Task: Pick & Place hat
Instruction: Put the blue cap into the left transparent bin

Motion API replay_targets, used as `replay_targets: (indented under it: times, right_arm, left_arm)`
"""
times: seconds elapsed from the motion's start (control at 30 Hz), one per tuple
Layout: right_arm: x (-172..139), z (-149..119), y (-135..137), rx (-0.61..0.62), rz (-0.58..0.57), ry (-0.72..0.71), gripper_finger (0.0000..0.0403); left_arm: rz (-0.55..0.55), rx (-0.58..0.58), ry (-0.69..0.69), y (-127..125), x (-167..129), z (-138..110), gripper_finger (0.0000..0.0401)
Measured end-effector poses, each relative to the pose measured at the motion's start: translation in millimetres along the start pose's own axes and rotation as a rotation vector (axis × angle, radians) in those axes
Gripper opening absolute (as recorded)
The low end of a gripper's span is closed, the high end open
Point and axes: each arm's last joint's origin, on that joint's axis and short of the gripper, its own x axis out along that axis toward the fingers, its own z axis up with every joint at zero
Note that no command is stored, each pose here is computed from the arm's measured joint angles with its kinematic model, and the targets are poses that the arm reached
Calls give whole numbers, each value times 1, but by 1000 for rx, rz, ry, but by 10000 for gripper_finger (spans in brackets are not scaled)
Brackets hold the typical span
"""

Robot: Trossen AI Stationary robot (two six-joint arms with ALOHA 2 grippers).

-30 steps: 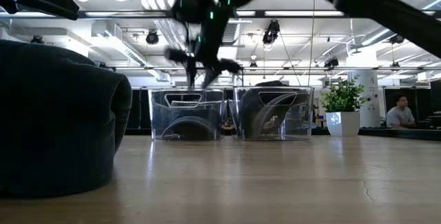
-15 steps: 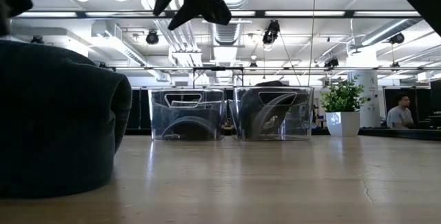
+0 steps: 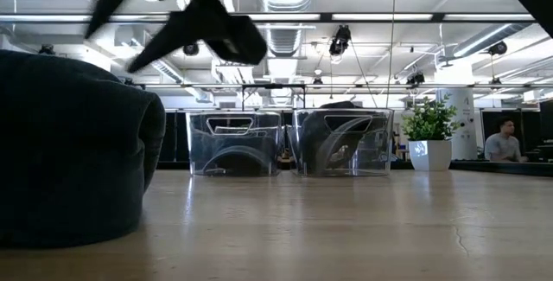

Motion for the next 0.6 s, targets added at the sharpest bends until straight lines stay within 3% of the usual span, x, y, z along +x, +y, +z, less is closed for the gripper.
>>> replay_targets:
  times: [0.13,0.3,0.47,0.6]
  right_arm:
    - [15,-7,5,20,14,-26,150]
    - [29,-12,0,53,-40,-46,150]
    - [44,-18,-5,68,-60,-25,150]
    - [47,-20,-6,75,-68,-17,150]
  left_arm:
    - [-41,-135,43,-5,18,-25,140]
    - [-33,-319,-36,1,37,-51,140]
    - [-21,-405,-121,5,55,-67,140]
    - [-15,-408,-199,9,68,-68,140]
